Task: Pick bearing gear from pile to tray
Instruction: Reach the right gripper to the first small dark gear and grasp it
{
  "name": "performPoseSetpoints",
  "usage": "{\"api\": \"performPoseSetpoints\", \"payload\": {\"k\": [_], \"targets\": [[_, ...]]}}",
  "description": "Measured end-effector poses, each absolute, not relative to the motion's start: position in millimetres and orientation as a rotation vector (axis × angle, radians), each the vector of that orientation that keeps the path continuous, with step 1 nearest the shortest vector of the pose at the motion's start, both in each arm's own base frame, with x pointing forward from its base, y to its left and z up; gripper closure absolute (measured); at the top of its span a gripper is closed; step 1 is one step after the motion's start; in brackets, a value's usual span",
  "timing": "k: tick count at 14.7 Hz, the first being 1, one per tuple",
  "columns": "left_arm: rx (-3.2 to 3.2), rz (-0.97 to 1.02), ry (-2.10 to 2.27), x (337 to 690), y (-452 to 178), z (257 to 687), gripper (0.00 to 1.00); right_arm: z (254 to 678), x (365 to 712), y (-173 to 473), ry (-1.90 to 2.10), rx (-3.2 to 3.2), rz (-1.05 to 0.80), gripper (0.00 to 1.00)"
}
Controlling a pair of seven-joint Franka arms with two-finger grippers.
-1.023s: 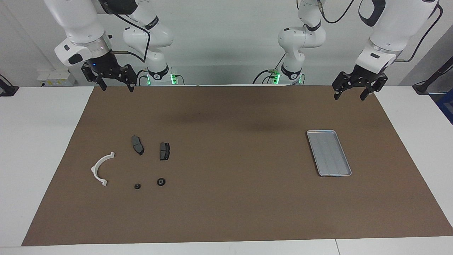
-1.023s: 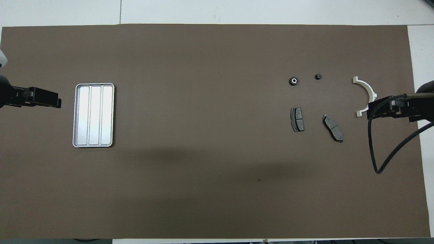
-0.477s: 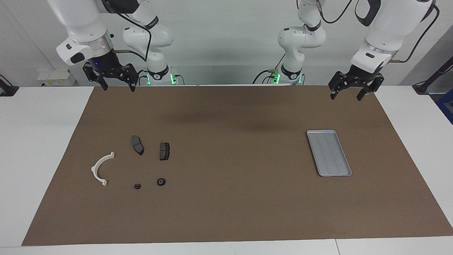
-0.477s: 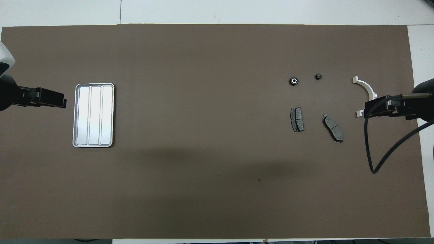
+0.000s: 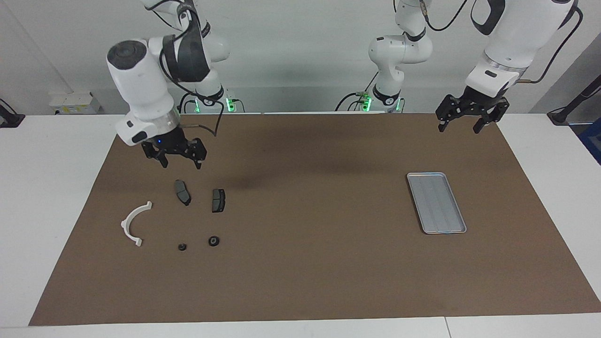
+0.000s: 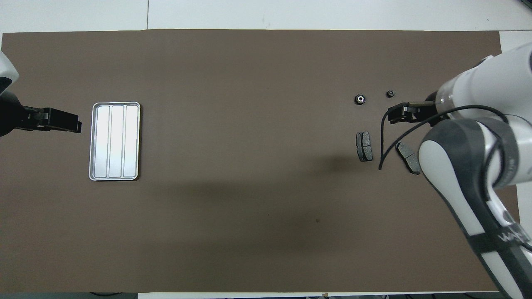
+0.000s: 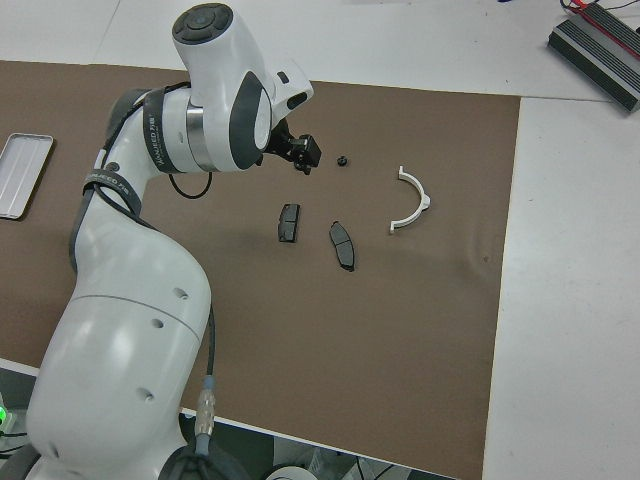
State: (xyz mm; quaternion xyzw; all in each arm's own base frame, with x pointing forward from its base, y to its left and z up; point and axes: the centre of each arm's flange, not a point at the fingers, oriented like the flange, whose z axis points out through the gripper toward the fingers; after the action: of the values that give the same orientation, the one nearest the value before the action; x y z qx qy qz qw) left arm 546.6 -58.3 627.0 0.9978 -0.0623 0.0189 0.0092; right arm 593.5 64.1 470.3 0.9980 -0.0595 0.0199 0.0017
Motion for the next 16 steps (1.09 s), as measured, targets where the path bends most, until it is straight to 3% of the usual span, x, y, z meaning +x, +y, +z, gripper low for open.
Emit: {"api": "performPoseSetpoints", "payload": {"k": [5,11,16], "targets": [[3.117,0.059,-0.193,547,-58,627,0.0,366,637,77,-0.257,3.134,0.083,0.0],[3.117,0.059,-0.193,547,-58,627,0.0,305,687,94,-0.438,3.115,0.053,0.0],[3.117,0.059,-0.193,547,-58,627,0.0,273,700,108,-0.521,3.097,0.027,0.0]]}}
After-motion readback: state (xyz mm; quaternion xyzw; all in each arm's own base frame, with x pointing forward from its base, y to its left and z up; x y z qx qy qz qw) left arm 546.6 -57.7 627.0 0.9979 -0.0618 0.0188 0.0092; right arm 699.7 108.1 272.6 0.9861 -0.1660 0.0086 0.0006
